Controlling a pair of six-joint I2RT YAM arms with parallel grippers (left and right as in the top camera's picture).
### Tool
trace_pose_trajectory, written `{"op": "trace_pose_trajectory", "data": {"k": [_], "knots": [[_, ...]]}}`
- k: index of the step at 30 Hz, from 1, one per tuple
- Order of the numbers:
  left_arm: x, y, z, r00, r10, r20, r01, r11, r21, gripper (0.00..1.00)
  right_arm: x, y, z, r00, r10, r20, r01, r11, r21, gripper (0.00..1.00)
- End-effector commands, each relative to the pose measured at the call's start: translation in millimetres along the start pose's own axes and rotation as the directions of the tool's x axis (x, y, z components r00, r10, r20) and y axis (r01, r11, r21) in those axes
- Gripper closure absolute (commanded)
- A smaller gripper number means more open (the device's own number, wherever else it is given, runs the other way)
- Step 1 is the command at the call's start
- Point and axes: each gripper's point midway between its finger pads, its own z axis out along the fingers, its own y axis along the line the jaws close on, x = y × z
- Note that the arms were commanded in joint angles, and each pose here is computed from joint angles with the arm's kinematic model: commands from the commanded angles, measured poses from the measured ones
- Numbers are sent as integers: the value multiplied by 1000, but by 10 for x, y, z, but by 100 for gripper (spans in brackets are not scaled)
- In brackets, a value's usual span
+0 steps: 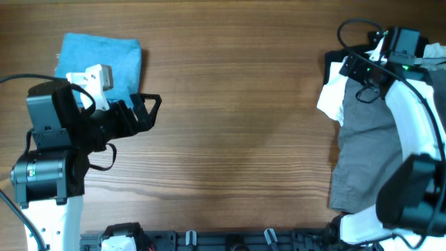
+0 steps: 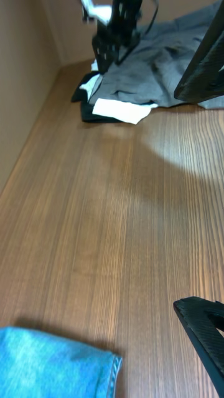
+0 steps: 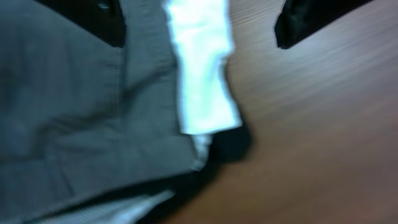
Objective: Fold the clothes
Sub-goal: 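Reach the right gripper into the clothes pile and grasp the grey shorts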
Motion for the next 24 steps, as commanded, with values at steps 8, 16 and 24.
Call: {"op": "trace_pose_trajectory", "data": {"k": [8,16,24], "knots": [[-17,-139,-42,1000,16,3,-16,998,61,0,466,-500,565,981,76,-178,-32,971,238,54],[-16,-139,-42,1000,16,3,-16,998,61,0,678,-285,796,965,89,-246,-64,992,108,43],[0,-134,-42,1000,13,-3,-12,998,59,0,767,-338,849,963,21,-269,9,994,110,44]]}}
